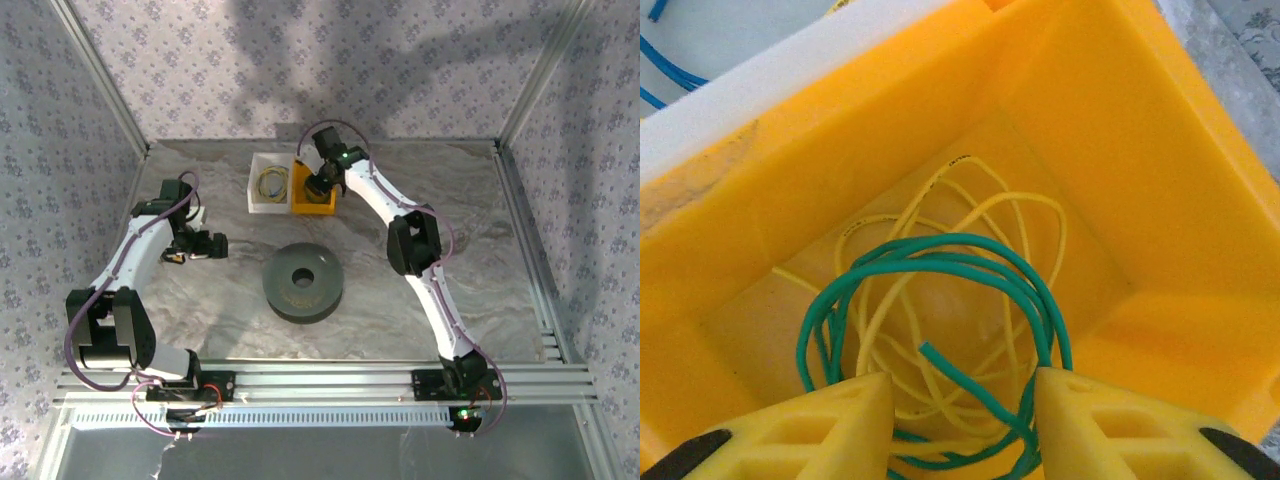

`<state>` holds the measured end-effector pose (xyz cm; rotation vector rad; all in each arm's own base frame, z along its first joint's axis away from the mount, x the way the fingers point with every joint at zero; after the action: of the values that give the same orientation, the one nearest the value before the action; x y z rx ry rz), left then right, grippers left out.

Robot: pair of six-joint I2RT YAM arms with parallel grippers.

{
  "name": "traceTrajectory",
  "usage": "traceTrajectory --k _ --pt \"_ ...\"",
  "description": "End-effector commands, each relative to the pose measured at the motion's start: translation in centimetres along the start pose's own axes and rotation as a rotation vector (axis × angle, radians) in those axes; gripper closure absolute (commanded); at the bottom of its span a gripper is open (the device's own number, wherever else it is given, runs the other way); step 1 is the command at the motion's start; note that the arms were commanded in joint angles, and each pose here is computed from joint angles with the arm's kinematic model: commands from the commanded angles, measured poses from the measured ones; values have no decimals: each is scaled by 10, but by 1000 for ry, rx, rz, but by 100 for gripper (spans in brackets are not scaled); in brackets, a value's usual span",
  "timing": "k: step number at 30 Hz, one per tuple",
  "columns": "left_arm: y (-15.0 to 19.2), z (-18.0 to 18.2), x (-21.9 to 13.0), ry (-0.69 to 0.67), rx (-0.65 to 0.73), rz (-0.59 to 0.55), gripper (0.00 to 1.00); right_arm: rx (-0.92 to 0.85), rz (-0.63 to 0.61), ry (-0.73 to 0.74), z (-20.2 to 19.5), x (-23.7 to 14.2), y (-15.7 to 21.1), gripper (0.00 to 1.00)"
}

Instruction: Wrap the cables

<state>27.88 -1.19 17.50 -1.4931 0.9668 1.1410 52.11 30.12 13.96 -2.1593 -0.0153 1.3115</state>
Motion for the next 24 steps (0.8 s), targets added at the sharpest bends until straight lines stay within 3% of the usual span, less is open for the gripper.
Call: traceTrajectory --k 1,5,12,24 --pt "6 -2 3 14 22 44 0 -19 -5 34 -1 6 -6 61" --pt "6 -3 2 14 27 44 0 -17 -10 49 -1 6 -9 79" --pt "7 -3 2 14 26 45 0 -20 -57 55 -5 -22 -25 100" --pt "7 -3 0 15 32 40 0 23 -182 -61 -9 -83 -44 100"
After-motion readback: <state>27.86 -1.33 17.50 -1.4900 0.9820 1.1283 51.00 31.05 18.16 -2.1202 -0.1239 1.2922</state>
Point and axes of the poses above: each hand's point on the last joint's axis, 136 mm out from that joint toward the fingers, its own x axis out along the fingers, its own z axis along the line the jaws close on, y = z × x, the point moved 6 cm from there along -x, back along the fingers, and after that the axes turned 10 degrees about -x, right-handed, at the moved point
